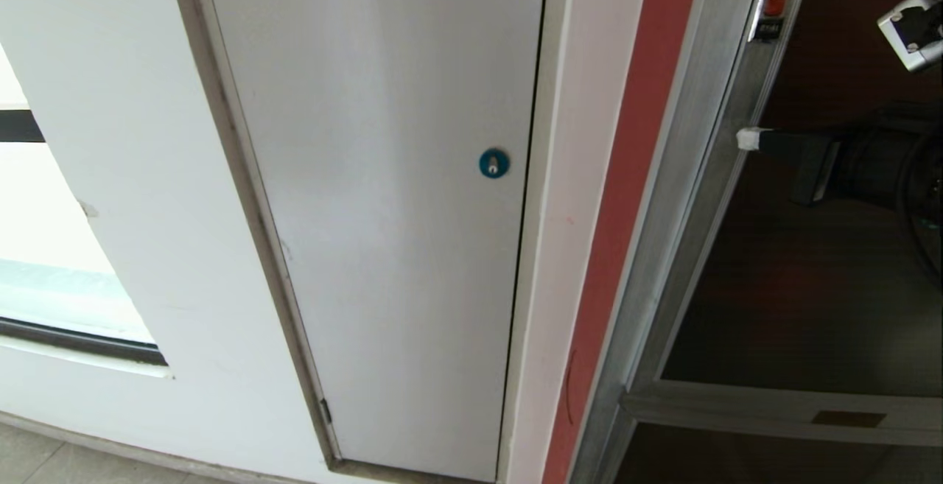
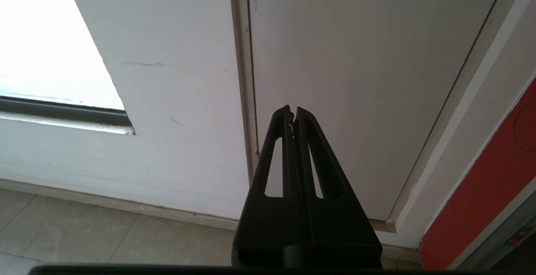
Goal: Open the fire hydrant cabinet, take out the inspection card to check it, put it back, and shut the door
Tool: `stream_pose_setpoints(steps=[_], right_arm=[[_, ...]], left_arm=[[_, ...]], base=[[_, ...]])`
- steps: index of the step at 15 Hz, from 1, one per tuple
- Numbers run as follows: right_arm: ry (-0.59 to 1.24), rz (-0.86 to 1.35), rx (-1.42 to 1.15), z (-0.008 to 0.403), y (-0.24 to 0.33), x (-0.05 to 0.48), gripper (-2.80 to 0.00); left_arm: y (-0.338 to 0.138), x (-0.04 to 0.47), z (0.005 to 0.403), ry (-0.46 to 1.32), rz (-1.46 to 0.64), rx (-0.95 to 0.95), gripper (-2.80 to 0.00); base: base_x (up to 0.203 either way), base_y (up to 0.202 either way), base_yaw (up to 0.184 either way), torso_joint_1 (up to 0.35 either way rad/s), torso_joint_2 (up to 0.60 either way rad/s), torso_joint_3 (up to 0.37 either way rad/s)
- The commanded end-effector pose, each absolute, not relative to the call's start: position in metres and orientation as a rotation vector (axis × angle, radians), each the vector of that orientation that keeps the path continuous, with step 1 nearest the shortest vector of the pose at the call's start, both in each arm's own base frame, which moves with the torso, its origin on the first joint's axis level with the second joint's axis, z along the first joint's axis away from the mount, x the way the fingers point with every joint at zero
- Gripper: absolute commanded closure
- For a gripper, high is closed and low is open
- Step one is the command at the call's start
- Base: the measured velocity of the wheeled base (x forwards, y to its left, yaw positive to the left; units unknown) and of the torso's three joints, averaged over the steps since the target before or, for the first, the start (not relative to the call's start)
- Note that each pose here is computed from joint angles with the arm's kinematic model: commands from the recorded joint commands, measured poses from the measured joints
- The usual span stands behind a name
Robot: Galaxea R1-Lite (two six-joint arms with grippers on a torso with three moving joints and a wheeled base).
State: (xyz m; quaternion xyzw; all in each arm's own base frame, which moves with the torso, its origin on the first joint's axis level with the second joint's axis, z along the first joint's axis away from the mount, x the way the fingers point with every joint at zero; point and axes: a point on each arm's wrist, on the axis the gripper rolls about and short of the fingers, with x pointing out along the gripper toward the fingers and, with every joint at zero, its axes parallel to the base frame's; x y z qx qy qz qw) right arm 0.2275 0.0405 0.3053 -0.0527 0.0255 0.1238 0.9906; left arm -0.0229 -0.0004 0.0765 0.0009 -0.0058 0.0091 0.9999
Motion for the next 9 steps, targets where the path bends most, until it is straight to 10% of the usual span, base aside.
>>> stream_pose_setpoints(steps=[1,9], right_arm=[[0.065,0.231,-0.108,0.302,0.041,0.234,0.00],[0.021,0.208,-0.104,0.315,0.041,0.235,0.00]], left_arm=[[0.000,-0.023,0.075,-0.007,0.019,0.002,0.00],[0.000,-0.022,0.075,-0.006,0.020,0.002,0.00]], base=[[0.000,0.000,0.000,0.000,0.00,0.000],[0.000,0.000,0.000,0.000,0.00,0.000]])
